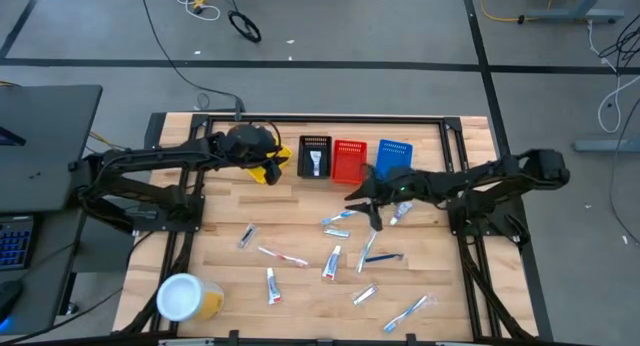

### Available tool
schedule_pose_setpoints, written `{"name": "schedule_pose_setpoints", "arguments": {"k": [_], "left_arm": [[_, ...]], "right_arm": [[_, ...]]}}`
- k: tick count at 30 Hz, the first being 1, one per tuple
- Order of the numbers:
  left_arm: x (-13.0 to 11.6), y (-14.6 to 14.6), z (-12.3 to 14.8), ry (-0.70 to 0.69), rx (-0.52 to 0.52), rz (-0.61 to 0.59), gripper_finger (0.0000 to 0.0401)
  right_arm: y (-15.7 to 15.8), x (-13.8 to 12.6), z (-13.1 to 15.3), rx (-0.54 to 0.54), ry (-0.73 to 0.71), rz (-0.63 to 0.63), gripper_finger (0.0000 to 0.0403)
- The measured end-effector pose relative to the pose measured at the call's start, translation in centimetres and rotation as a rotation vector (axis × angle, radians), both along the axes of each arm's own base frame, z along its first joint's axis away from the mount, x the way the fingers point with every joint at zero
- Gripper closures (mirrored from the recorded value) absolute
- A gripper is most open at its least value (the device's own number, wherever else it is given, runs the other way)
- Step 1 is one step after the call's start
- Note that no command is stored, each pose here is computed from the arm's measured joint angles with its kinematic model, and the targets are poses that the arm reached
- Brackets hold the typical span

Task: Pick & Place Travel size toiletries
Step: Put the silver nail cutter into the red basket

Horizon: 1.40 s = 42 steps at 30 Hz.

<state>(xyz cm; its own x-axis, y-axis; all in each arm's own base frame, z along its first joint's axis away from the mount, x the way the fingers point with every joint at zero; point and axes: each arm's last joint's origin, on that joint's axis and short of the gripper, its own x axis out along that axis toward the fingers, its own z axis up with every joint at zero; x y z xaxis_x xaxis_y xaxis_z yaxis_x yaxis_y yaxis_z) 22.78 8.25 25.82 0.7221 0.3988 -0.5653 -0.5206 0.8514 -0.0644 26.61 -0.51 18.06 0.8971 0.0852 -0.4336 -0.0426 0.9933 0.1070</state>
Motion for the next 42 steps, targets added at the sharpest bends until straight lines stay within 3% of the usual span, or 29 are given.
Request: {"name": "schedule_pose_setpoints", "arguments": {"k": [5,11,14,18,24,28,42], "left_arm": [[-0.1,0.0,-0.2,0.017,-0.006,-0.002,0.0214],[-0.1,0.0,-0.2,0.02,-0.008,-0.002,0.0214],[-0.2,-0.1,-0.3,0.034,-0.016,-0.005,0.0214],[-0.2,-0.3,-0.7,0.044,-0.02,-0.011,0.0214],[-0.4,-0.9,-1.8,0.077,-0.031,-0.034,0.0214],[-0.3,-1.4,-2.0,0.079,-0.031,-0.054,0.0214],[0.2,-2.4,-1.8,0.055,-0.021,-0.101,0.0214]], "right_arm": [[2.3,1.3,-0.1,0.02,0.087,-0.07,0.0272],[5.6,2.4,0.0,-0.038,0.089,0.061,0.0272],[6.3,3.0,0.7,-0.048,0.081,0.026,0.0272],[6.7,2.9,0.4,0.015,0.153,-0.075,0.0272],[8.4,3.1,-1.4,0.005,0.206,-0.047,0.0272],[8.4,3.2,-1.9,-0.08,0.204,-0.038,0.0272],[7.9,3.2,-3.1,-0.013,0.29,-0.085,0.0272]]}}
